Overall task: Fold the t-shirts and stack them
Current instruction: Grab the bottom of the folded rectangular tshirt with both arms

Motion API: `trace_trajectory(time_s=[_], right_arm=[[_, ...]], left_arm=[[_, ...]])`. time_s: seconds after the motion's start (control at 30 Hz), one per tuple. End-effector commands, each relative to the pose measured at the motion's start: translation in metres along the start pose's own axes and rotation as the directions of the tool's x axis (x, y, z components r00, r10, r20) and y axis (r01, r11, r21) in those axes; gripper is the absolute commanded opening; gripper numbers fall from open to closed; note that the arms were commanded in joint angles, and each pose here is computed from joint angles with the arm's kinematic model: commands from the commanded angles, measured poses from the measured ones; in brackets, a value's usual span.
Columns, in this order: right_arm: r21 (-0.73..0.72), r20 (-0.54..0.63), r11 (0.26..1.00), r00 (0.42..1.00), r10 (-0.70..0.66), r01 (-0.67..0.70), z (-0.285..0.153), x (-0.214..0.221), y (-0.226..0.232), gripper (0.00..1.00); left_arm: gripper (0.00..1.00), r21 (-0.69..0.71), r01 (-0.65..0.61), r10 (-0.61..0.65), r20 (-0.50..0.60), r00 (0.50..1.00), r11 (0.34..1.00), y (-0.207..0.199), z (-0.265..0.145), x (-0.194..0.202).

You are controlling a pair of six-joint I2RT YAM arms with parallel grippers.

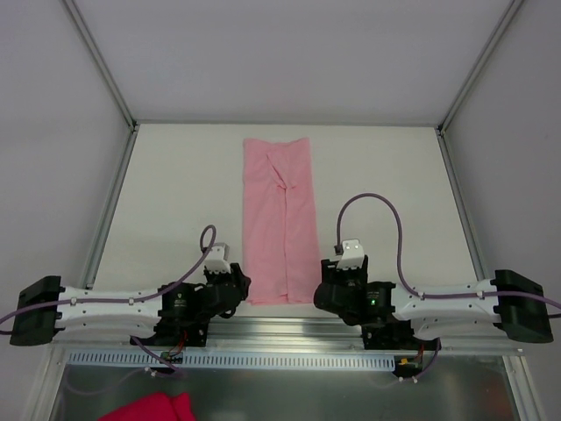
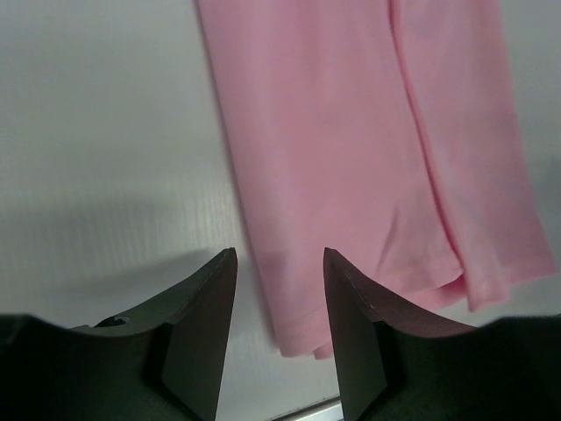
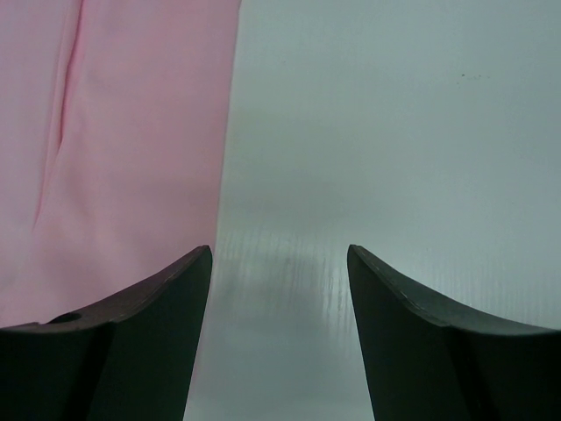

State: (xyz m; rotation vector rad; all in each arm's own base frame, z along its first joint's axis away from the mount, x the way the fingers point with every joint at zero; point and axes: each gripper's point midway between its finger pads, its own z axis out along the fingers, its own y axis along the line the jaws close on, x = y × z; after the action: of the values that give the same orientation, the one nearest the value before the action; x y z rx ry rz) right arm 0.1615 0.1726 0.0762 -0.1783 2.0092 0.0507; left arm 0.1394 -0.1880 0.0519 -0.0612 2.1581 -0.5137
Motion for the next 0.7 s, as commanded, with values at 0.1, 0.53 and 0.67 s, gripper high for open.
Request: trace_trajectory(time_s=[0.1,0.53,0.67], right_arm=[[-0.042,-0.033,0.989,0.99,0.138,-0.14,-0.002,0.011,0.001,0.68],[-0.111,-0.131,0.984,0.984,0.124,-0.139,-0.003,0.028,0.026,0.67],[-0.122,-0.152,0.982,0.98,0.128,-0.147,-0.005,0.032,0.026,0.67]], left_arm=[[0.44,-0.063,0.065,-0.06,0.075,0.995,0.996,0.006,-0.006,-0.011],[0.44,0.037,0.098,-0.099,0.019,0.995,0.994,-0.002,-0.001,0.012],[0.47,0.057,0.095,-0.095,-0.002,0.996,0.994,-0.011,0.001,0.021]])
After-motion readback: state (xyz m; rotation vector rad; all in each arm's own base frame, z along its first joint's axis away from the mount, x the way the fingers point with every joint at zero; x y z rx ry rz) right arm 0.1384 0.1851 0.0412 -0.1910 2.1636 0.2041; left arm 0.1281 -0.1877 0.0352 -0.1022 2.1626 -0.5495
